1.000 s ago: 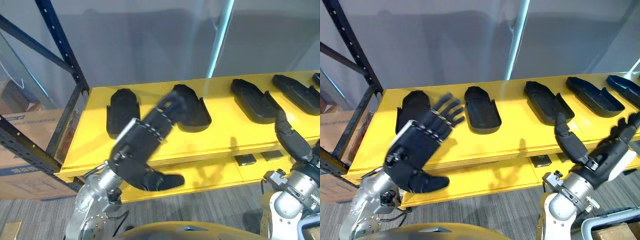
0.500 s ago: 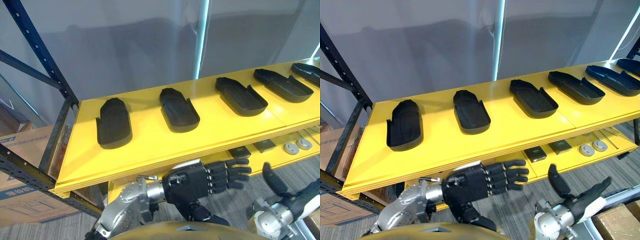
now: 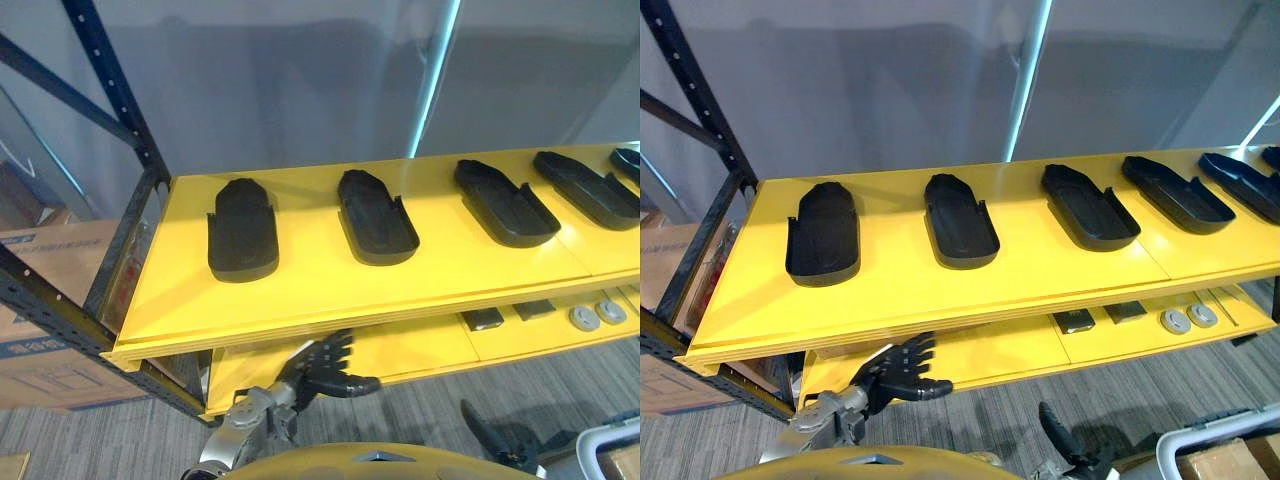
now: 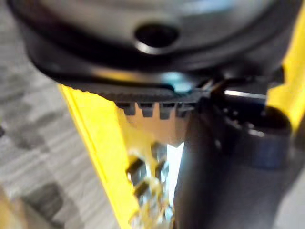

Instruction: Walk over and take three plastic housings, then place them on the shelf

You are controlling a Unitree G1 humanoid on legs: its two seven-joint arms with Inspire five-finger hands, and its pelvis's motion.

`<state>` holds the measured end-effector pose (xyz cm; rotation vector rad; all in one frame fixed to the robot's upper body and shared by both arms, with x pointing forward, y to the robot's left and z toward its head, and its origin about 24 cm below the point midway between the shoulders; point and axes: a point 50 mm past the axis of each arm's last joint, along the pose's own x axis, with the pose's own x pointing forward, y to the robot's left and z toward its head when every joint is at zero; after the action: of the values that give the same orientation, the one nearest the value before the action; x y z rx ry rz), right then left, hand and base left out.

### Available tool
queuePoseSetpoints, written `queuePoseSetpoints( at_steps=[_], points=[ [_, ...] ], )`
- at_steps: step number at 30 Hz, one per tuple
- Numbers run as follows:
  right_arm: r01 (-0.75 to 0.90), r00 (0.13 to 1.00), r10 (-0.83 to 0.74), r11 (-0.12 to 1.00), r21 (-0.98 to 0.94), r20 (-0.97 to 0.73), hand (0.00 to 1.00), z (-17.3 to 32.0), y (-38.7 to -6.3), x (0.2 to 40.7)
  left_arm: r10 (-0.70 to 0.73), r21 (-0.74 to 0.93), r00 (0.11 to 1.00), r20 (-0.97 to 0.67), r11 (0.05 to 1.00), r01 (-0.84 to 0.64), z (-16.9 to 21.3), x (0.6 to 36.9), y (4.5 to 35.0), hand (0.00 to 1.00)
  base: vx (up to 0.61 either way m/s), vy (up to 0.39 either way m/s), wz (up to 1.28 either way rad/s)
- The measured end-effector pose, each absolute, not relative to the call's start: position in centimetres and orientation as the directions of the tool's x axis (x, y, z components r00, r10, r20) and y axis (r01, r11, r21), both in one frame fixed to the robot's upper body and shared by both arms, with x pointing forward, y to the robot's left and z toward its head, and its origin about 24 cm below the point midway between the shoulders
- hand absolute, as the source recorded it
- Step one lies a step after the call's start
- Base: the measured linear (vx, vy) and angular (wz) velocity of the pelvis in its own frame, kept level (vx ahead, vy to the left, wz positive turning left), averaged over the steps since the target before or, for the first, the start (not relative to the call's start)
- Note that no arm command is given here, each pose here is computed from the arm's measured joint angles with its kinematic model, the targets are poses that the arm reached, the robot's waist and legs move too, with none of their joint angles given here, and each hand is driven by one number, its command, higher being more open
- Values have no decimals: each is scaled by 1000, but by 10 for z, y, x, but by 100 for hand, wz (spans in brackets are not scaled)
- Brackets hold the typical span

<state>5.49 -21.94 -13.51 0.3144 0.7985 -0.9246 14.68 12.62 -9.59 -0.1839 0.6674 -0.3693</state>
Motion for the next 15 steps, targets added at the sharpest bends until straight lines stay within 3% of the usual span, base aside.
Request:
queuePoseSetpoints(
  at_steps=[4,8,15],
  points=[
    [749,366,-489,660,-61,-792,100,-149,-206,58,3,-80,735,-678,994,-78,-122,125,176,100,49,-2,23],
    [757,308,-435,650,-58,-846,100,-159,-200,50,321,79,664,-675,926,-368,-130,104,213,100,71,-17,28],
    [737,286,-307,676,4,-908,100,-166,-189,49,474,99,521,-710,800,-592,-139,81,229,100,12,-4,4]
  ],
)
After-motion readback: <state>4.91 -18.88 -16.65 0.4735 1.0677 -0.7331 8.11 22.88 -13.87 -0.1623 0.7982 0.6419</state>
